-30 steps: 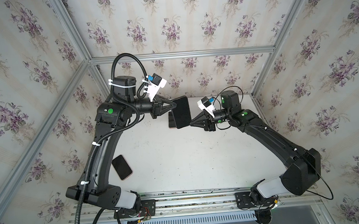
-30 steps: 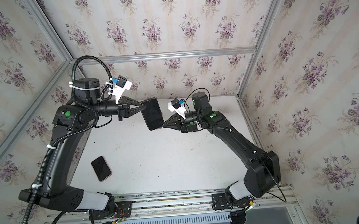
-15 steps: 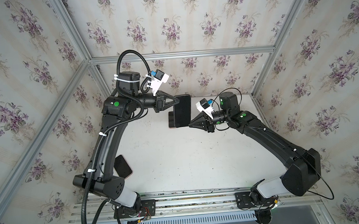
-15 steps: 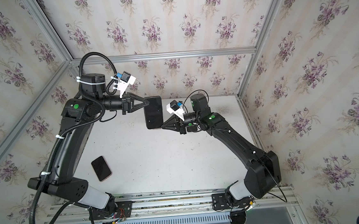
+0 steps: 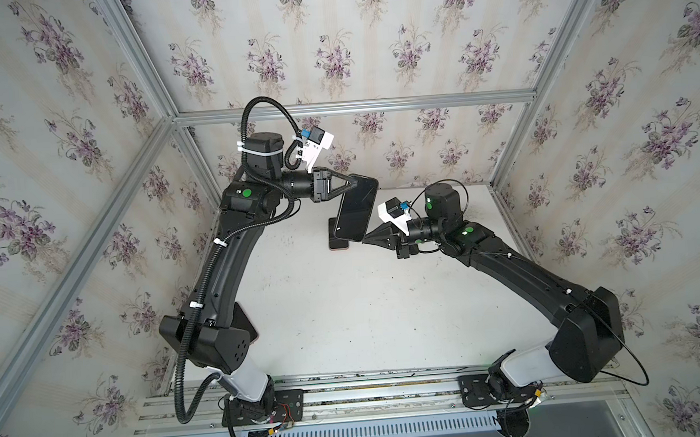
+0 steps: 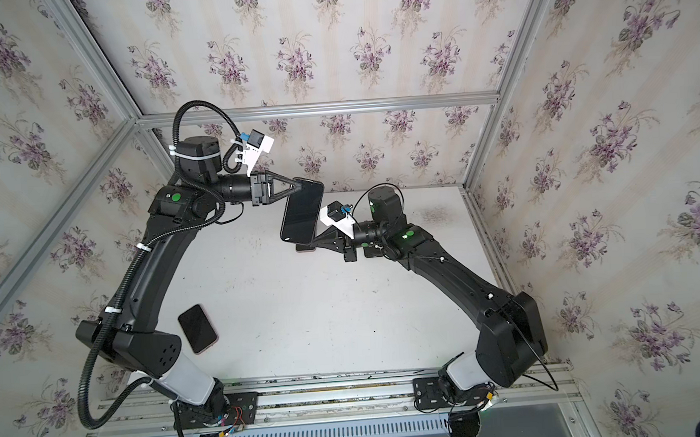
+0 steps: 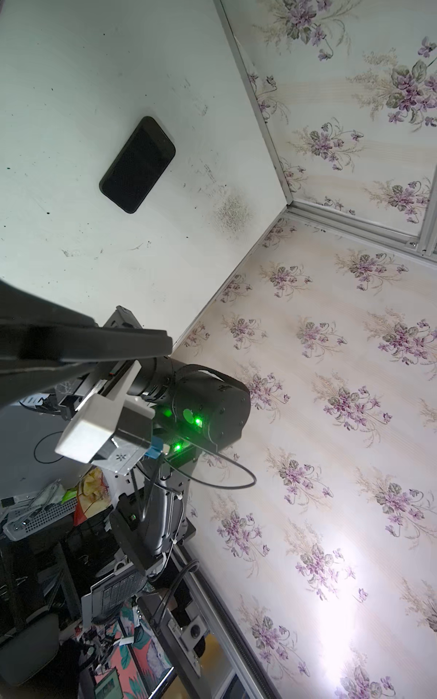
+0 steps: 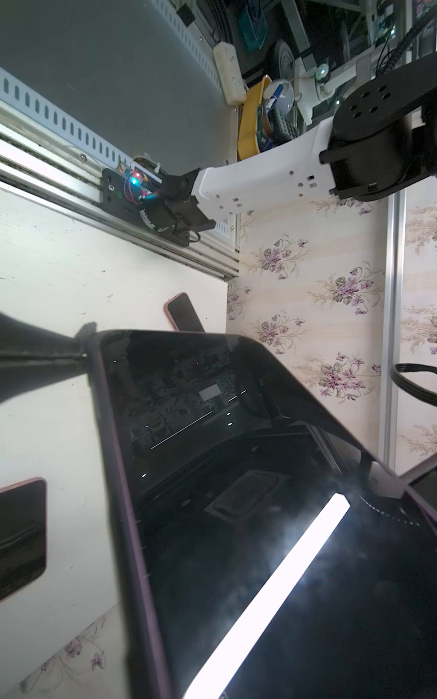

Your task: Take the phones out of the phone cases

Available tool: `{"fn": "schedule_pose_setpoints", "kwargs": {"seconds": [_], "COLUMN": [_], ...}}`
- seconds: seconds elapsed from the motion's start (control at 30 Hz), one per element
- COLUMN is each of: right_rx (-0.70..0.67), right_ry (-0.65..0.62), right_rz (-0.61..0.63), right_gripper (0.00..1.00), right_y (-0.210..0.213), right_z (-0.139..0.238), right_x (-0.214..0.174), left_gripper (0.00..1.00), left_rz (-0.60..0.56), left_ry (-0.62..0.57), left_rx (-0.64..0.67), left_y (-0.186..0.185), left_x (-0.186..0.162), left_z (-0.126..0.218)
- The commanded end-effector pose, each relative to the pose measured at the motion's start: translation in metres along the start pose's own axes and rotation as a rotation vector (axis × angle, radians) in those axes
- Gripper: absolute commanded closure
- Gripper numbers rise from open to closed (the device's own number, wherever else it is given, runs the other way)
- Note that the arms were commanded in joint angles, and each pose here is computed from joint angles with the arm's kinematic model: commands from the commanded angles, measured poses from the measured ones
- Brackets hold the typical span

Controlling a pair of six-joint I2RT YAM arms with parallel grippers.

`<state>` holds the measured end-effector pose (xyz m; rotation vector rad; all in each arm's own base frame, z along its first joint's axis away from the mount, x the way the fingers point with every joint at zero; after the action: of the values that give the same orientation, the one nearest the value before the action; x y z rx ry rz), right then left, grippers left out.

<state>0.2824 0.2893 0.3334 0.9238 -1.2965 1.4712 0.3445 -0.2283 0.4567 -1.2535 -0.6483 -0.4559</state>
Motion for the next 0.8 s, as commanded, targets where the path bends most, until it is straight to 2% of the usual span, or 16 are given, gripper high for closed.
{"fn": "schedule_pose_setpoints", "kwargs": {"seconds": [0.0,0.2,0.37,0.53,0.6,0.77], "right_rx": [-0.119,-0.145,-0.161,-0.104,-0.080,-0.070], "right_ry": [-0.096,-0.056,-0.030,-0.054,-0.074,-0.125], "right_rz": [0.145,0.078,0.013,-0.055,-0.076,-0.118], "right_gripper": [0.97,0.88,0.63,0.41,0.38,0.37], "right_y": [-0.021,-0.003,0.015,0.023,0.020,0.009], "right_z": [0.004,0.013,0.022,0.024,0.021,0.016], "right_x": [0.030,0.009,-0.001,0.008,0.014,0.022], "left_gripper": [1.00,1.00,1.00,1.00,1.00,1.00], "left_rz": [0.070,0.072,0.078,0.050,0.044,0.028], "left_ry": [0.017,-0.038,-0.062,-0.049,-0.045,-0.026], "left_rx": [-0.021,-0.031,-0.037,-0.051,-0.049,-0.077], "left_y": [-0.002,-0.014,-0.016,-0.015,-0.013,-0.018], "left_x": [-0.003,0.014,0.020,0.018,0.016,0.014], "left_z": [-0.001,0.011,0.016,0.014,0.013,0.008]}}
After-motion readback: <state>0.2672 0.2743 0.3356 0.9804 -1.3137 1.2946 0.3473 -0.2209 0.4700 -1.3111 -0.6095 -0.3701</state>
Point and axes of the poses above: each gripper's point midway between its finger pads, its own z axis back along the fingers, its own y axis along the line the jaws close on, x = y × z, the point moved 3 cm from there along z, back along the fingers, and after that the axes turned 13 degrees about z, right-handed, at the moved point
